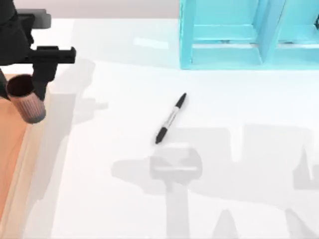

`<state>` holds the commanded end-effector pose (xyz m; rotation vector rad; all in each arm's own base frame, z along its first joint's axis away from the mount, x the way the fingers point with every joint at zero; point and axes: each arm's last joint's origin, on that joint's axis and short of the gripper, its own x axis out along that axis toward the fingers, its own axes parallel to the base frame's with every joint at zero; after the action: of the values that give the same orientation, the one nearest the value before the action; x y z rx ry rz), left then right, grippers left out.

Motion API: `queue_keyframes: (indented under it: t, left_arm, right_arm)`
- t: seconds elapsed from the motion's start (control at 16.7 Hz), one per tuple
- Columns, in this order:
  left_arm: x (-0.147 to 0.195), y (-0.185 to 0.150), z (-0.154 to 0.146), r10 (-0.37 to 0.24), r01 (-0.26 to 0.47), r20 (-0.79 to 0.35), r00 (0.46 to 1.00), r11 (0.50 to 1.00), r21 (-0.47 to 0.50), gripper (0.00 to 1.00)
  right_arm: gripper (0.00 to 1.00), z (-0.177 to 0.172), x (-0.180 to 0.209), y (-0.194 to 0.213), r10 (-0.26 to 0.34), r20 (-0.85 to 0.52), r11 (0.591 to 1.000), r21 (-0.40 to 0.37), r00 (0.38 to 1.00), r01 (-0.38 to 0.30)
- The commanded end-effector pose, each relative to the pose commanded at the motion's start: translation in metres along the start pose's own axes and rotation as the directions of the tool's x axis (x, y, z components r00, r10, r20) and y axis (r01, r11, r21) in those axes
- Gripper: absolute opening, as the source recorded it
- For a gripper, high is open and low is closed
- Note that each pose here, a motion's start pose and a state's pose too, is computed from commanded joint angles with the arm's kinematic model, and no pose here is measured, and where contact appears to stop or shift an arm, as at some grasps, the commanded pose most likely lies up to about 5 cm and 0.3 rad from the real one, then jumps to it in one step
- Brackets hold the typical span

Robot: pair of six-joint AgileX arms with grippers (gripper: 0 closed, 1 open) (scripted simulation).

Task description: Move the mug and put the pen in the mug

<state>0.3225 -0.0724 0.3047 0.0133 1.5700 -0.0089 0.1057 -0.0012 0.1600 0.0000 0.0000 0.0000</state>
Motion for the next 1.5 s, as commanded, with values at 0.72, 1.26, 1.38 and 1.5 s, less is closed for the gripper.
queue_keyframes:
  t: [0.72,1.26,1.38,1.5]
  left_arm:
    - [0.052,-0.049,0.004,-0.004,0.004,0.007,1.0,1.0,0.01,0.0]
    - [0.085,-0.071,0.0,-0.001,0.001,-0.003,1.0,1.0,0.004,0.0]
    - [0.095,-0.071,0.0,0.001,-0.001,-0.007,1.0,1.0,0.005,0.0]
    - [0.108,-0.072,0.0,-0.003,0.003,0.002,1.0,1.0,0.005,0.0]
  right_arm:
    - [1.0,0.0,0.0,0.0,0.0,0.0,1.0,0.0,1.0,0.0]
    - [1.0,0.0,0.0,0.0,0.0,0.0,1.0,0.0,1.0,0.0]
    - [1.0,0.0,0.0,0.0,0.0,0.0,1.0,0.0,1.0,0.0]
    - [1.0,0.0,0.0,0.0,0.0,0.0,1.0,0.0,1.0,0.0]
